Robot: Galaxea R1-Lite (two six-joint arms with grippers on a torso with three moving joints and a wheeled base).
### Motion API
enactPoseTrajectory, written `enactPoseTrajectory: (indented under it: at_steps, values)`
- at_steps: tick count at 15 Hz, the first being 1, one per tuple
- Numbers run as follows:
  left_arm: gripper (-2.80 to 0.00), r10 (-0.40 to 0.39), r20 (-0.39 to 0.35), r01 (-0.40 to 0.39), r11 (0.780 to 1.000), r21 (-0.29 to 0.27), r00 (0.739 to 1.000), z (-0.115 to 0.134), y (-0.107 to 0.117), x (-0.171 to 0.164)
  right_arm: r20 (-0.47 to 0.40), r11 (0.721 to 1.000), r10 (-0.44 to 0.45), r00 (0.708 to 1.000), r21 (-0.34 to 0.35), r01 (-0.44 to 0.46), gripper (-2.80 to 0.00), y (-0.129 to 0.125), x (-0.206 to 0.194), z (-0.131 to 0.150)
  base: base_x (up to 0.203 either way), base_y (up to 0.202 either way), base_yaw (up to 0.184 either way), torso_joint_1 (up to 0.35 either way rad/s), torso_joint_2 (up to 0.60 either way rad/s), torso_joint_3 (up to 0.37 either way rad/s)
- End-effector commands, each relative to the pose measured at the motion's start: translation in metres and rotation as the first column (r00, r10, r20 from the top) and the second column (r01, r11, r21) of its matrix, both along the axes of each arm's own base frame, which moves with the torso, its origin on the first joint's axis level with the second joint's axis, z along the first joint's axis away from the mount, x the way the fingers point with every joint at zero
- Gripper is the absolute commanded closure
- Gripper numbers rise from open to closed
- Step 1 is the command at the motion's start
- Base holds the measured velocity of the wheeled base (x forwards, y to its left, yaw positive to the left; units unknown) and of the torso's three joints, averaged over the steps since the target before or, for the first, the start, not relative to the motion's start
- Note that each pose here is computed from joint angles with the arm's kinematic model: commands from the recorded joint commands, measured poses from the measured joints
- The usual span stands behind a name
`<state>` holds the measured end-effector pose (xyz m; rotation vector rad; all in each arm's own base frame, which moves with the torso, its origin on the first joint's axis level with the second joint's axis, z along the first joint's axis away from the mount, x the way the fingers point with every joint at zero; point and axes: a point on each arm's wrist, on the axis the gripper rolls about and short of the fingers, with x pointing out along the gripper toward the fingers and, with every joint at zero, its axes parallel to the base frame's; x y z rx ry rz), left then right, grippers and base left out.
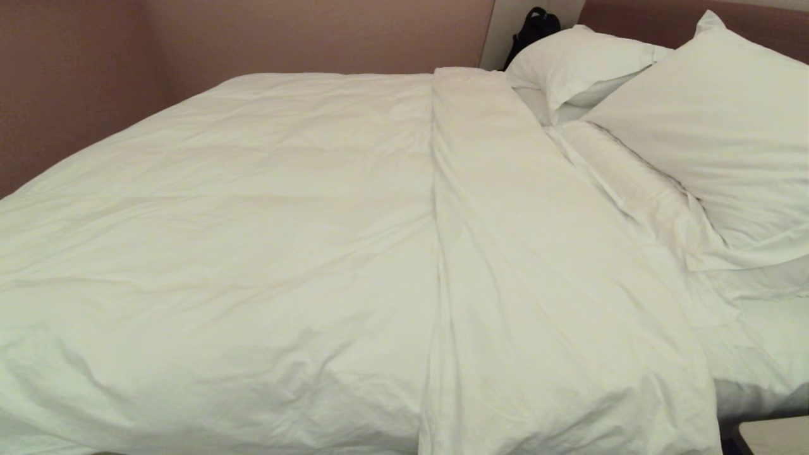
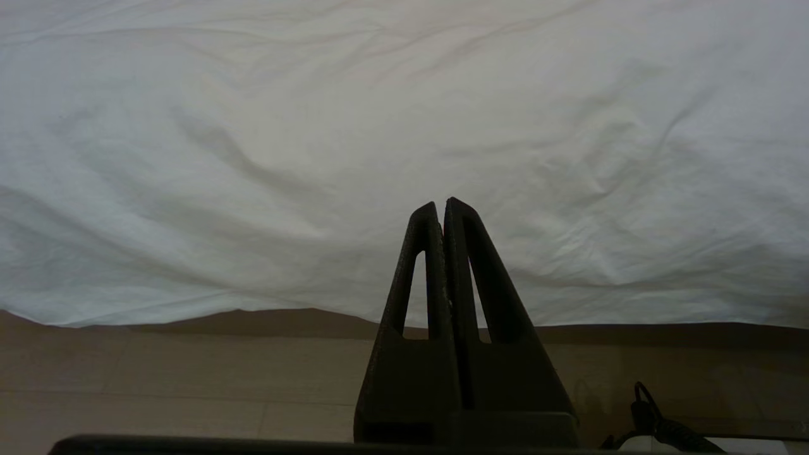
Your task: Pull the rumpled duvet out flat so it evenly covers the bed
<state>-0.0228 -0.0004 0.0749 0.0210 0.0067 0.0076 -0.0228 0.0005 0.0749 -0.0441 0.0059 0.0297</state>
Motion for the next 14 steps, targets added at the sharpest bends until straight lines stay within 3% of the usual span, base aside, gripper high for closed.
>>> enactPoseTrajectory:
  at_steps: [1,14]
  values:
    - [0.00,0.000,0.000,0.000,1.000,0.000,1.000,0.0000,0.0000,0.0000,0.000,1.000,0.001,1.000,0.000,-0.001,0.00,0.0000,0.0000,-0.0001,0.000,0.000,0.000,0.000,0.00,0.000]
    - [0.00,0.000,0.000,0.000,1.000,0.000,1.000,0.0000,0.0000,0.0000,0.000,1.000,0.001,1.000,0.001,-0.001,0.00,0.0000,0.0000,-0.0002,0.000,0.000,0.000,0.000,0.00,0.000]
